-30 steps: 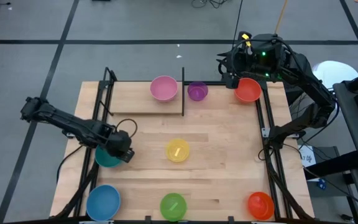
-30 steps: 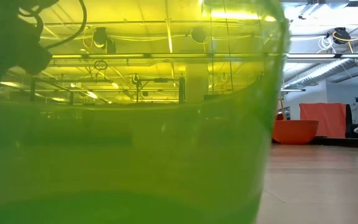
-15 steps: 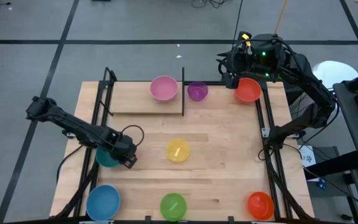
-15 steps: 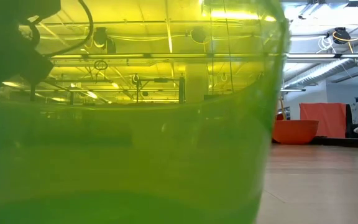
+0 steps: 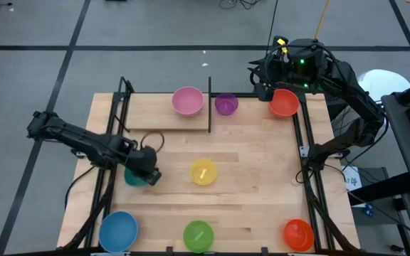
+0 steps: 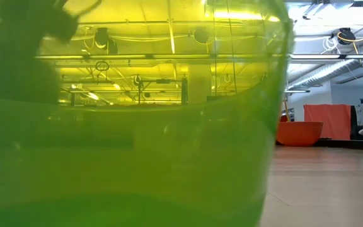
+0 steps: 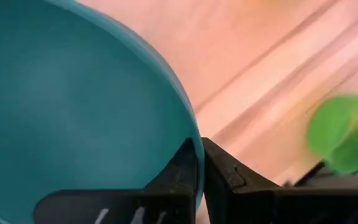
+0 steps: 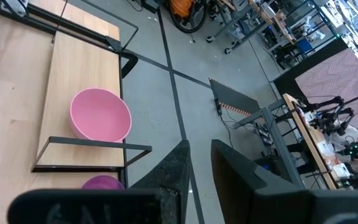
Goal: Place and stack bowls onto a shelf
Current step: Stack the big green bowl into the pink bowl on the shelf
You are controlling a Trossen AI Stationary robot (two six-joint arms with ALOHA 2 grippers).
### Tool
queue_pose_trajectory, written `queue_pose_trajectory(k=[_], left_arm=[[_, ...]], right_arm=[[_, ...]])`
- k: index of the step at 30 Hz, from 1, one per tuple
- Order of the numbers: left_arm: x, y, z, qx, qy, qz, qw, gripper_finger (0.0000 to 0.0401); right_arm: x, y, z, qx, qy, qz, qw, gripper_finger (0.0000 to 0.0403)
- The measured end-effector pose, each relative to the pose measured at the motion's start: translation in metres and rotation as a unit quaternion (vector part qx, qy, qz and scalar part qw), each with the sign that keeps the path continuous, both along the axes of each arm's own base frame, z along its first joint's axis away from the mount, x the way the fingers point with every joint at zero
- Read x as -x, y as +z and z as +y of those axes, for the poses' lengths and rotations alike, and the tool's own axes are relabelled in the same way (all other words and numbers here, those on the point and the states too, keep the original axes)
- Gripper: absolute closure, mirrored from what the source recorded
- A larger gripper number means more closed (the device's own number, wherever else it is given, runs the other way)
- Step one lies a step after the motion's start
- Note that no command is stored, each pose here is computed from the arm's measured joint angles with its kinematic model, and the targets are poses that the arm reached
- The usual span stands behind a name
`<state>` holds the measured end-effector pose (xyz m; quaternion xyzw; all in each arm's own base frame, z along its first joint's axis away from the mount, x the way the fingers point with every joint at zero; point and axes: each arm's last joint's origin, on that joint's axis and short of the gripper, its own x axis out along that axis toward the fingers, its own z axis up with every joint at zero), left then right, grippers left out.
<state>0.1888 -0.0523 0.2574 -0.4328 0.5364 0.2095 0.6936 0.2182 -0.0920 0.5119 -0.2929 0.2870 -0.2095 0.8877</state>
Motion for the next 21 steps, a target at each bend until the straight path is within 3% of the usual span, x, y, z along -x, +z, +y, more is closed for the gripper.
queue_pose_trajectory(k=[3, 10, 21], left_arm=[[-0.007, 0.036, 0.013, -0.056, -0.002, -0.047, 0.997, 0.0393], [-0.017, 0.096, 0.052, -0.164, -0.034, -0.029, 0.985, 0.0393], [-0.055, 0.145, 0.134, -0.262, -0.114, -0.01, 0.958, 0.0393]], right_arm=[[0.0, 0.0, 0.0, 0.0, 0.0, 0.0, 1.0, 0.0342], [0.0, 0.0, 0.0, 0.0, 0.0, 0.0, 1.0, 0.0342], [0.0, 0.0, 0.0, 0.0, 0.0, 0.0, 1.0, 0.0342]])
